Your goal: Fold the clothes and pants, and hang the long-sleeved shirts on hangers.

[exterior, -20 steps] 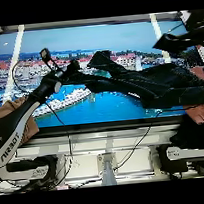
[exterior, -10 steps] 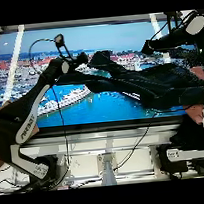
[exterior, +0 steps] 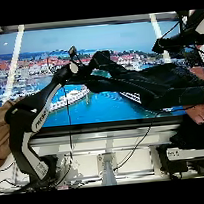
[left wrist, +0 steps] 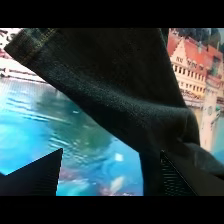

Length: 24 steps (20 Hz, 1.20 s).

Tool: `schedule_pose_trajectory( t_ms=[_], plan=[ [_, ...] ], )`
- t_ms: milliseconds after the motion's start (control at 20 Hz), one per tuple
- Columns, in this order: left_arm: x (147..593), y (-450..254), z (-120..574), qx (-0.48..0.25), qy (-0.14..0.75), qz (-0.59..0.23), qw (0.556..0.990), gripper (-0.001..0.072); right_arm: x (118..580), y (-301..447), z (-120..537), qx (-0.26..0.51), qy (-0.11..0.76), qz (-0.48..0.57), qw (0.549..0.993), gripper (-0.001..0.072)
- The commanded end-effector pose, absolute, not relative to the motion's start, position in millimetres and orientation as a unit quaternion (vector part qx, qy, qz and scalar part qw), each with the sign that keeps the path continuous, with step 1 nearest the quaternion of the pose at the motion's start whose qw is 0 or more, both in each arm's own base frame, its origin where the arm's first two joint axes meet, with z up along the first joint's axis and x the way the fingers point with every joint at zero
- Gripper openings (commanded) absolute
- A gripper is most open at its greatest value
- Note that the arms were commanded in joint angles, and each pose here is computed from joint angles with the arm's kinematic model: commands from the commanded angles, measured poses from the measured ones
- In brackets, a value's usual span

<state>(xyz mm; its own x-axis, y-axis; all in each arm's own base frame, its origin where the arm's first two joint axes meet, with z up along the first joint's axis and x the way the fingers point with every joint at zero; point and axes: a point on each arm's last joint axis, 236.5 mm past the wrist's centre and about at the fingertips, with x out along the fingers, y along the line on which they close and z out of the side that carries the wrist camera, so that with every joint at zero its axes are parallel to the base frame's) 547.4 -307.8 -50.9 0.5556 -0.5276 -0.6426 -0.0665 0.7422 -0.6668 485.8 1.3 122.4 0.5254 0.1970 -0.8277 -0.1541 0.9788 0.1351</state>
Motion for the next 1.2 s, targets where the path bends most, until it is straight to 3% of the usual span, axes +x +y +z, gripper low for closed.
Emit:
schedule_pose_trajectory(
  t_ms=[0,350,650,800,900,1000,1150],
  plan=[
    [551.3,-320.7,-58.0,-0.366,0.443,-0.138,0.807,0.0701,487.7,-3.4,124.0,0.023,0.472,0.095,0.876,0.0618],
    [555.6,-304.9,-22.2,-0.243,0.405,-0.209,0.856,0.0701,482.8,5.2,120.6,0.009,0.48,0.118,0.869,0.0618],
    [576.2,-222.9,139.7,-0.154,0.243,-0.231,0.93,0.0701,479.0,122.5,95.0,-0.06,0.474,0.284,0.831,0.0618],
    [562.7,-162.1,217.4,-0.15,0.189,-0.207,0.948,0.0701,457.1,210.0,49.7,-0.095,0.503,0.357,0.781,0.0619],
    [547.9,-124.7,241.8,-0.125,0.184,-0.189,0.956,0.07,426.4,272.7,11.9,-0.147,0.517,0.416,0.734,0.0629],
    [532.8,-94.8,252.7,-0.113,0.194,-0.175,0.959,0.0701,410.4,315.1,-14.3,-0.246,0.481,0.46,0.705,0.0629],
    [516.3,-63.2,257.0,-0.113,0.214,-0.16,0.957,0.07,423.0,353.7,-22.8,-0.32,0.411,0.449,0.726,0.0619]
  ],
)
